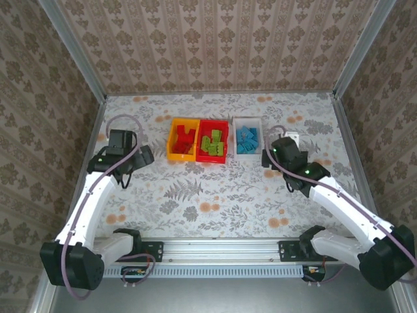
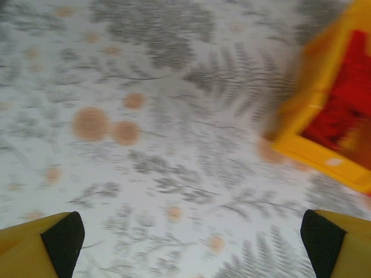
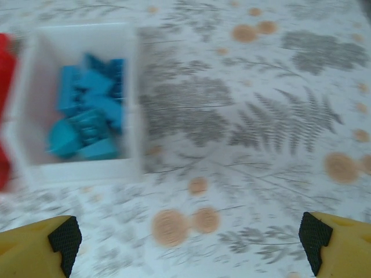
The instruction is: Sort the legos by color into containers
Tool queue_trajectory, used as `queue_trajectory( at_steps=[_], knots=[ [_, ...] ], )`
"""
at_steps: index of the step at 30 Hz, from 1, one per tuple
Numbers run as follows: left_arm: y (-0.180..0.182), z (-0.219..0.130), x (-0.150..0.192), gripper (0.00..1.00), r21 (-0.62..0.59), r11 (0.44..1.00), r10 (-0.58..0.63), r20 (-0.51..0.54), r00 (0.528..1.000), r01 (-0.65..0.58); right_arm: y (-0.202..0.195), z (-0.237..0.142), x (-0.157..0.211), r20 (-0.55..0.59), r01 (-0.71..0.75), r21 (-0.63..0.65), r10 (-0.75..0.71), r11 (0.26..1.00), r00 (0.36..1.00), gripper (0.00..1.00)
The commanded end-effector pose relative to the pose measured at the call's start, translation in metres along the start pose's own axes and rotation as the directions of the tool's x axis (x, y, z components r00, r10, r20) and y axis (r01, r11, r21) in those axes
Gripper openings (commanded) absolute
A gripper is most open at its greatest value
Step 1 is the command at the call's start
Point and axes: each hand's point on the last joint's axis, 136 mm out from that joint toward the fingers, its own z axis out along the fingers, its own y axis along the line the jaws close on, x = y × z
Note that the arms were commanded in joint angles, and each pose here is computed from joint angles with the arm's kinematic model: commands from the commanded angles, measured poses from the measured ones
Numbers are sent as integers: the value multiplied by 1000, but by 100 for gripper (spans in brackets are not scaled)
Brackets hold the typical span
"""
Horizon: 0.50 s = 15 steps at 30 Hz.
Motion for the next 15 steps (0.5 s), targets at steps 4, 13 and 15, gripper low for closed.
queue_trajectory(
  at_steps=[4,13,15],
  knots=[
    [67,10,-16,100,-372,927,131,192,973,-51,-66,36,-14,143,-137,175,113,975,983,100],
    [43,68,-18,100,-221,954,269,318,909,-205,-37,110,-20,271,-2,92,-24,996,962,100],
    [40,81,-20,100,-192,960,262,348,900,-205,-31,125,-19,193,38,80,-53,996,980,100]
  ],
)
